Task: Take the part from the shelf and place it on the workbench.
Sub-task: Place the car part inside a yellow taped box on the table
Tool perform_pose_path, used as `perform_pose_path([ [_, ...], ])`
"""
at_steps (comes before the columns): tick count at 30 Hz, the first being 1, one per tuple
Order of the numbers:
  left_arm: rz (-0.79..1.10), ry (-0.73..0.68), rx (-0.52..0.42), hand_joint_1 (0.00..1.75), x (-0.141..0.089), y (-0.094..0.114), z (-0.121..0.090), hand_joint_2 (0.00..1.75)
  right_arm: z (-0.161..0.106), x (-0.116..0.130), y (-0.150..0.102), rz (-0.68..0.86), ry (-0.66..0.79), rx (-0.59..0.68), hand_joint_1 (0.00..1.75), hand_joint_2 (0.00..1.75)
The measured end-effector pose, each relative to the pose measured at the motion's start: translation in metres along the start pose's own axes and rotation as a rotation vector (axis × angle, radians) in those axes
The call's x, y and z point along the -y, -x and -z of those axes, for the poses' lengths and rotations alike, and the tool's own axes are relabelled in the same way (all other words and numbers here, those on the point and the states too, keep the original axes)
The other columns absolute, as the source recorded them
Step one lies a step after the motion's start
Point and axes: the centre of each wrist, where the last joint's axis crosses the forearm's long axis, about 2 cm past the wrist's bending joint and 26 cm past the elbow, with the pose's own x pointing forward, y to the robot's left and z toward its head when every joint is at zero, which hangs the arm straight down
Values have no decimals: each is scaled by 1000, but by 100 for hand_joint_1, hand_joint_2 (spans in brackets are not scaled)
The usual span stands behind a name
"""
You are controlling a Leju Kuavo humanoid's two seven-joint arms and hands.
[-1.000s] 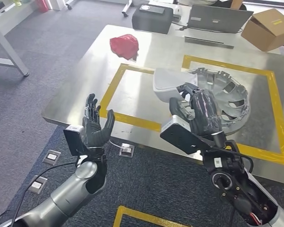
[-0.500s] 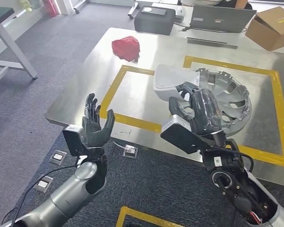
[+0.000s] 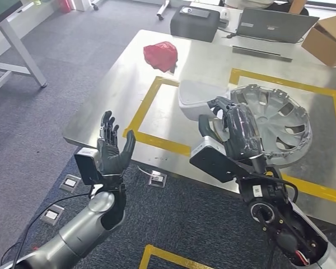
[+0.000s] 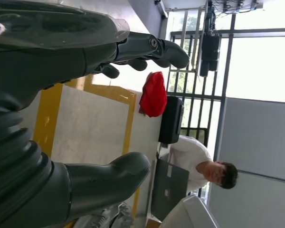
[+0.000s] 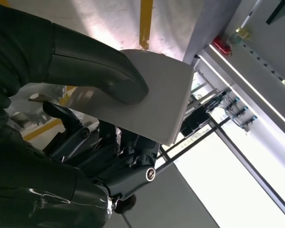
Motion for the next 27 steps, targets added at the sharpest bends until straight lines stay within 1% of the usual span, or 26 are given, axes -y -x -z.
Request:
perform_pose_path([
  [16, -42, -13, 22, 0, 2, -4, 11, 175, 28, 5, 1, -21, -22, 15, 175, 175],
  [27, -60, -13, 31, 0, 4, -5, 13, 175, 25, -4, 13, -39, -54, -33, 175, 175],
])
